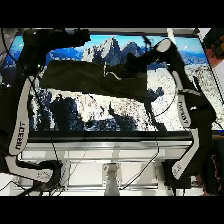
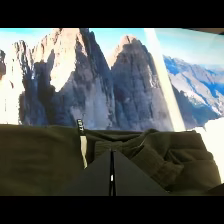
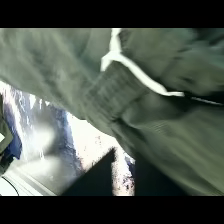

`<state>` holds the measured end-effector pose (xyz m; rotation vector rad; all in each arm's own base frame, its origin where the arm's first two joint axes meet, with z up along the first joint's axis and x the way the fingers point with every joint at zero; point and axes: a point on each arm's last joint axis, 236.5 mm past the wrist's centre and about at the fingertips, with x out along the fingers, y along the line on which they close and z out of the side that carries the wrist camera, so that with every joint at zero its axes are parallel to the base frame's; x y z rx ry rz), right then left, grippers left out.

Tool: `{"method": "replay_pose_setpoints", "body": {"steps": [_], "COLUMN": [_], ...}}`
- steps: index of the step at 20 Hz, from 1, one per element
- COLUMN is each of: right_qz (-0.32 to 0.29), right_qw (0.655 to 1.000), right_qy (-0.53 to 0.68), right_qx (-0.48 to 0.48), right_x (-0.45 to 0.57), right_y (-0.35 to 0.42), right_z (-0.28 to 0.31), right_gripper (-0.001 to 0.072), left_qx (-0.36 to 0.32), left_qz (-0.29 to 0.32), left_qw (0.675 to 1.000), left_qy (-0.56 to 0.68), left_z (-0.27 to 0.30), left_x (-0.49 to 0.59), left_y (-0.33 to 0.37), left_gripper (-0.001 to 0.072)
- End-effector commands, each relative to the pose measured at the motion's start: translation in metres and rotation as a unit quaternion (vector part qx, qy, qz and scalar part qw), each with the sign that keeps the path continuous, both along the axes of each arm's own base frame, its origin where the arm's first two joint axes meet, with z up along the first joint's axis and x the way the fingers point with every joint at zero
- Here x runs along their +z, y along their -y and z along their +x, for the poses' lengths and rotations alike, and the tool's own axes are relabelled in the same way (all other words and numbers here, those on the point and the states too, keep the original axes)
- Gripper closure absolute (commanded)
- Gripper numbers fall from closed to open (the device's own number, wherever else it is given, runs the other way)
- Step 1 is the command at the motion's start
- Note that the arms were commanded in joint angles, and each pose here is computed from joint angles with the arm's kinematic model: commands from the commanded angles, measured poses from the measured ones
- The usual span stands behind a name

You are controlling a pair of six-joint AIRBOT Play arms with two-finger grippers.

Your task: Fold the clothes and pants, and hang the long-sleeved shirts on hangers.

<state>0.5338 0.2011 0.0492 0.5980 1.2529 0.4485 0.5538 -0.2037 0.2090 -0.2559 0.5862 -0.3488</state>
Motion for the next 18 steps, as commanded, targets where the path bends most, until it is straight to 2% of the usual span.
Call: {"method": "replay_pose_setpoints", "body": {"steps": [1,3,8,11,12,13,14,16,17,18], "right_qz": [-0.004,0.007,0.129,0.169,0.153,0.134,0.135,0.152,0.157,0.160], "right_qw": [0.999,0.998,0.991,0.985,0.987,0.988,0.987,0.978,0.976,0.974], "right_qy": [0.003,0.014,0.007,-0.027,-0.039,-0.054,-0.073,-0.125,-0.140,-0.151], "right_qx": [-0.049,-0.056,0.045,-0.013,-0.033,-0.048,-0.056,-0.065,-0.058,-0.053], "right_x": [0.016,0.023,0.038,0.004,-0.017,-0.037,-0.052,-0.079,-0.090,-0.100], "right_y": [0.073,0.116,0.167,0.182,0.188,0.194,0.194,0.187,0.181,0.173], "right_z": [0.010,0.011,-0.044,-0.043,-0.041,-0.041,-0.043,-0.051,-0.054,-0.055], "right_gripper": [0.0672,0.0675,0.0676,0.0670,0.0563,0.0279,0.0165,0.0171,0.0163,0.0119], "left_qx": [-0.002,-0.003,-0.010,-0.010,-0.010,-0.010,-0.010,-0.010,-0.010,-0.010], "left_qz": [0.004,0.005,0.017,0.018,0.018,0.018,0.018,0.018,0.018,0.017], "left_qw": [1.000,1.000,0.999,0.999,0.999,0.999,0.999,0.999,0.999,0.999], "left_qy": [0.001,-0.002,-0.034,-0.036,-0.036,-0.036,-0.036,-0.036,-0.036,-0.036], "left_z": [0.000,-0.001,-0.010,-0.011,-0.011,-0.011,-0.011,-0.011,-0.011,-0.011], "left_x": [0.000,-0.001,-0.015,-0.016,-0.016,-0.016,-0.016,-0.016,-0.016,-0.016], "left_y": [-0.001,-0.001,-0.001,-0.001,-0.001,-0.001,-0.001,-0.001,-0.001,-0.001], "left_gripper": [0.0699,0.0699,0.0699,0.0698,0.0697,0.0692,0.0637,0.0376,0.0349,0.0349]}}
